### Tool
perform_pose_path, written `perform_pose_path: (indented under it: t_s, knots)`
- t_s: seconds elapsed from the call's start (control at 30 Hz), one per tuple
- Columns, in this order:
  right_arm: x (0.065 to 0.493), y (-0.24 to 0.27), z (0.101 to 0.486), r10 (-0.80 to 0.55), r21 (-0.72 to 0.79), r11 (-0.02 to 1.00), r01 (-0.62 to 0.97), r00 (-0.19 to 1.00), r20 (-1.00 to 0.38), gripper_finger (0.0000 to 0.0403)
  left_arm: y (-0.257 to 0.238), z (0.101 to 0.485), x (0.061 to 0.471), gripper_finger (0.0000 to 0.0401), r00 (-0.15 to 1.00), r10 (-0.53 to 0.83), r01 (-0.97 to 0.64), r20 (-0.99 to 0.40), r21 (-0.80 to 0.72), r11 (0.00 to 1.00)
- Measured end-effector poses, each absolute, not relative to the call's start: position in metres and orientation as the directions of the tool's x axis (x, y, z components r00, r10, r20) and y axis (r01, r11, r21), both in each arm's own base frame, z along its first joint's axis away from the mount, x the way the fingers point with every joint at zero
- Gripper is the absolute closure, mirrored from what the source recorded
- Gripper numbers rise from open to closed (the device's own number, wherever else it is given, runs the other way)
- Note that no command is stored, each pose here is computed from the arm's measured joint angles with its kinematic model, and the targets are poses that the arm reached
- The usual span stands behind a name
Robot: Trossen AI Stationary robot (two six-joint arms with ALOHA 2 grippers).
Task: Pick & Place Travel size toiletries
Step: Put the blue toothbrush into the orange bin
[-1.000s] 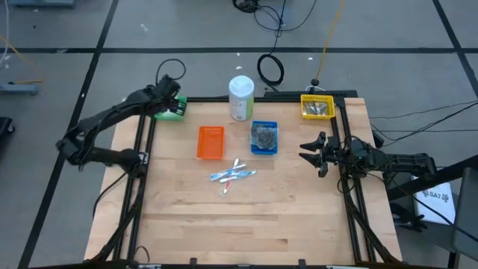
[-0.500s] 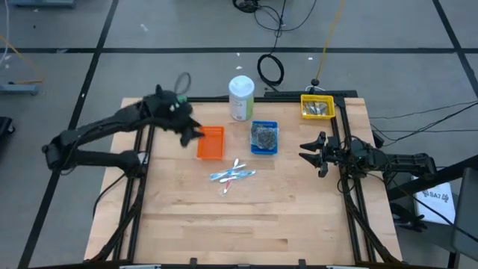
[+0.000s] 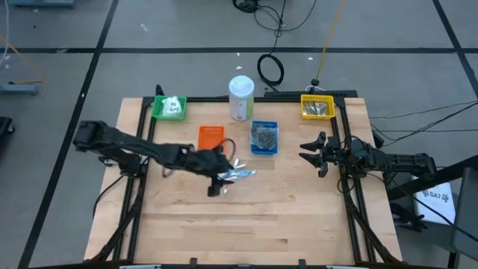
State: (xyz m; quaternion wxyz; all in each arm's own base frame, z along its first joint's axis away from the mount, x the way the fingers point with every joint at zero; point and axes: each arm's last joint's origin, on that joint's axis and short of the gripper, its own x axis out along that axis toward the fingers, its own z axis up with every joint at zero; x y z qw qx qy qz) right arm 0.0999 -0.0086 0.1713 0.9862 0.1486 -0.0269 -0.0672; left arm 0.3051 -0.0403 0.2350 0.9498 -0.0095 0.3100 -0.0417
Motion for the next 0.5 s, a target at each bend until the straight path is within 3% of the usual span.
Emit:
perform_pose_path:
  t_s: [0.2,0.5]
  knots:
    - [0.100,-0.009,0.171,-0.141,0.297,0.947,0.125,0.990,0.033,0.0228,-0.032,0.185,0.323,0.0148,0.701,0.094,-0.110,-0.707,0.024,0.994]
    - [0.100,-0.009,0.171,-0.140,0.297,0.947,0.124,0.990,0.033,0.0225,-0.013,0.147,0.332,0.0148,0.604,0.125,-0.199,-0.787,0.003,0.980]
